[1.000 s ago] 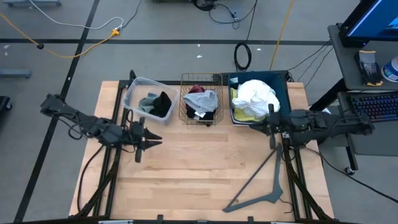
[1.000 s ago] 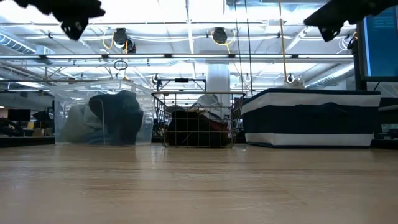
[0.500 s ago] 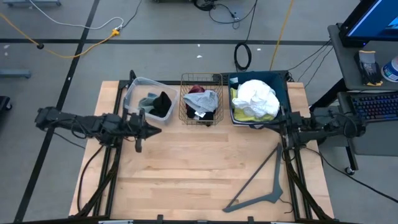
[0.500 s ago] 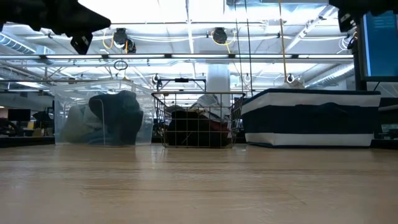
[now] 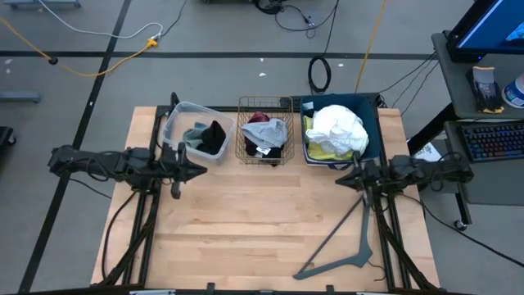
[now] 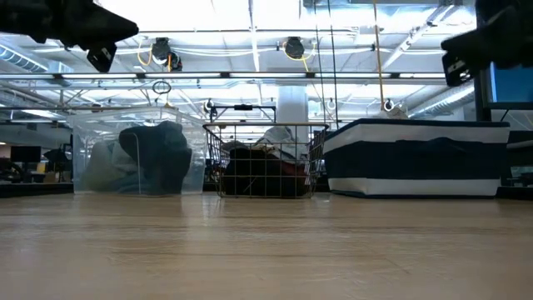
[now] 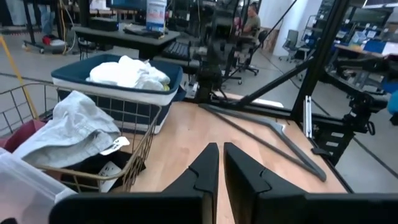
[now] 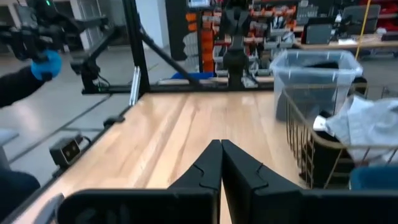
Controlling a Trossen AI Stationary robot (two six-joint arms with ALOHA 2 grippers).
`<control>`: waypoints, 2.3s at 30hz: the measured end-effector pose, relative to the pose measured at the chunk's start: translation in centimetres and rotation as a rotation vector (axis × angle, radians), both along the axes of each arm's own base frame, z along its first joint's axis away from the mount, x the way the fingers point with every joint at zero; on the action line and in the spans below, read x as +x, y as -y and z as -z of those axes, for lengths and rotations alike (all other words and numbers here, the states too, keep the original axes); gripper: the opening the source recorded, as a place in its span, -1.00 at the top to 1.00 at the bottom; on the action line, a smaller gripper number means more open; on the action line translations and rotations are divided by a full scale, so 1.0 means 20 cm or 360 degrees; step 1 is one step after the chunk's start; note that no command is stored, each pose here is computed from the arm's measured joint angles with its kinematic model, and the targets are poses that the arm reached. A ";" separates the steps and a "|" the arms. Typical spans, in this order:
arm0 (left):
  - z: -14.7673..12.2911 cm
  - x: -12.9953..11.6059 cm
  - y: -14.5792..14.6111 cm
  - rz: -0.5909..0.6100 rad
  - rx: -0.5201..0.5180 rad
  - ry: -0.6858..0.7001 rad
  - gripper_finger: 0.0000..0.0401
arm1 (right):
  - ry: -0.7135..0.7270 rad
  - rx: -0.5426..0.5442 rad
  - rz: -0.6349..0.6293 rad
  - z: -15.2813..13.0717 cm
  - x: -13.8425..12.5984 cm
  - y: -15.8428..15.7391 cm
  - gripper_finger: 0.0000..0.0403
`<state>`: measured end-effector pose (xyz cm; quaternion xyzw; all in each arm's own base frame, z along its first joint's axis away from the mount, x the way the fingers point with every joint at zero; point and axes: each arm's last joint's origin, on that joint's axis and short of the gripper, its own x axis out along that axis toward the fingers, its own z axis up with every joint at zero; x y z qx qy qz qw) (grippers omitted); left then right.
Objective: Pick & Place Cloths
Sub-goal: Return to Home Position
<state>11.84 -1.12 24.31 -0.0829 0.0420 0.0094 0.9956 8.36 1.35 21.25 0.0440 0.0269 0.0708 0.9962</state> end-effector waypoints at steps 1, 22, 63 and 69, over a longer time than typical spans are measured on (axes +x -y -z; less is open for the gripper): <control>0.01 0.00 0.00 0.0000 0.0000 0.0018 0.87 | -0.0017 -0.0003 0.0000 0.02 0.01 0.00 1.00; 0.32 0.02 -0.05 0.0090 0.0045 0.0094 0.87 | -0.0156 -0.0153 -0.0005 0.16 0.03 0.00 1.00; 0.39 0.01 -0.06 0.0048 0.0033 0.0063 0.87 | 0.0019 -0.0168 0.0041 0.21 0.05 0.00 1.00; 0.39 0.01 -0.06 0.0048 0.0033 0.0063 0.87 | 0.0016 -0.0169 0.0041 0.21 0.05 0.00 0.98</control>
